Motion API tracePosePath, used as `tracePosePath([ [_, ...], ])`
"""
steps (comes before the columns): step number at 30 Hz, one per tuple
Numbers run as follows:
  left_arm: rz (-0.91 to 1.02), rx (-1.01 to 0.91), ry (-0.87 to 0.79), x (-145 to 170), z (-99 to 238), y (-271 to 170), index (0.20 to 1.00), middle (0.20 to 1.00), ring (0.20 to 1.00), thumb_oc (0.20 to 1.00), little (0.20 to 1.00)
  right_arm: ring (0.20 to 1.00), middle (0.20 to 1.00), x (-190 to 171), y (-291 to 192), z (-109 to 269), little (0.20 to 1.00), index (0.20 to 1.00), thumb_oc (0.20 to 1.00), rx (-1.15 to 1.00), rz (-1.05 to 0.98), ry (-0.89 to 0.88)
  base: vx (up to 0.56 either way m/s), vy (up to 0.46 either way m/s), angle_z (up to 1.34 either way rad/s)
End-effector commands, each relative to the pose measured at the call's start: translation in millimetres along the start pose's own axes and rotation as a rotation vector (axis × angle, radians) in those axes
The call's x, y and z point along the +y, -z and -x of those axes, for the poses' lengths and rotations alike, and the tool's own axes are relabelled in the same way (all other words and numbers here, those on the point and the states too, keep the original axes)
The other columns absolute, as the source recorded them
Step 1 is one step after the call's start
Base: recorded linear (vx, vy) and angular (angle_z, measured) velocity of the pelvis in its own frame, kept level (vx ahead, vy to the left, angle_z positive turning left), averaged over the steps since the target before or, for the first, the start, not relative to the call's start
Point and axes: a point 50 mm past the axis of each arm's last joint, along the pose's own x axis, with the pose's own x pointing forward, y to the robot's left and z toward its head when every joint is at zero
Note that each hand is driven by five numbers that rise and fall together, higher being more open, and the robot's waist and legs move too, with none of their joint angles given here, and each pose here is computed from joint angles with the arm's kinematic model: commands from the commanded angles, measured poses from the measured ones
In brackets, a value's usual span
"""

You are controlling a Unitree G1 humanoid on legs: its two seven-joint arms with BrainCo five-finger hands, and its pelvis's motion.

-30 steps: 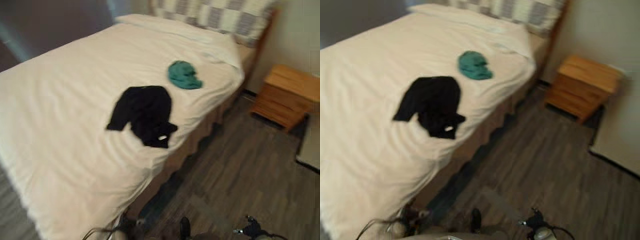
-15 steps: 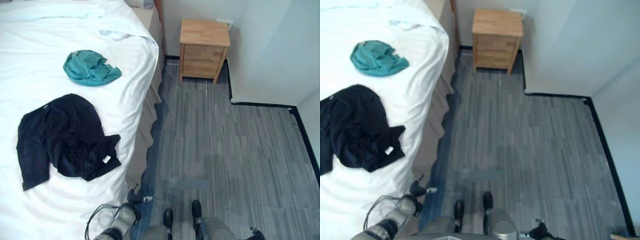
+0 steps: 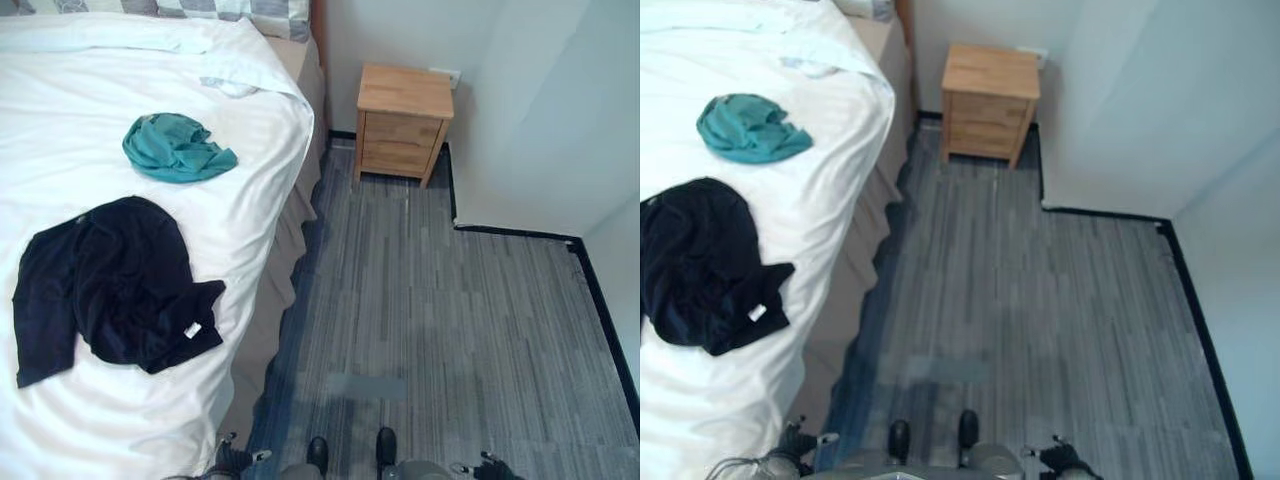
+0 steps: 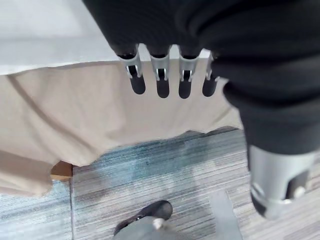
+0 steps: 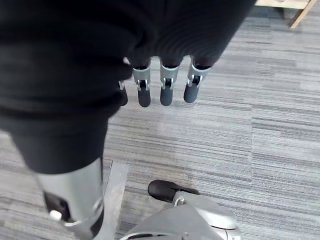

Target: Tidy up the quilt and then pick up the clothes from the bed and put them into the laundry hamper.

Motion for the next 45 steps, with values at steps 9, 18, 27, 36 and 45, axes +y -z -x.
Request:
tracePosePath([
  [9,-0.082,-0.083,0.059,-18,1,-19,1.0,1.0,1.0,1.0,1.0,1.0,1.0,-46,-2,-2,1.0,1.0,1.0,-0.005,0.145,0.108,0.46,0.004,-0.16],
  [18,-0.18,-0.077,0.001,8,-7,-31,1.0,1.0,1.0,1.0,1.0,1.0,1.0,-31,-11,-2,1.0,1.0,1.0,-0.051,0.119,0.07,0.62,0.052,-0.45],
  [27,-0.176,-0.1,0.021,-3,-6,-35,1.0,1.0,1.0,1.0,1.0,1.0,1.0,-35,13,1,1.0,1.0,1.0,0.025,0.04,0.082,0.7,-0.313,0.63],
  [36,-0.114,-0.097,0.057,-16,-3,-29,1.0,1.0,1.0,1.0,1.0,1.0,1.0,-52,-12,-2,1.0,1.0,1.0,-0.048,0.158,0.129,0.54,-0.137,-0.42],
  [45,-0.118,-0.028,0.043,-16,0,-9,1.0,1.0,1.0,1.0,1.0,1.0,1.0,-20,-27,-3,1.0,1.0,1.0,-0.12,0.208,0.045,0.39,0.006,0.35],
])
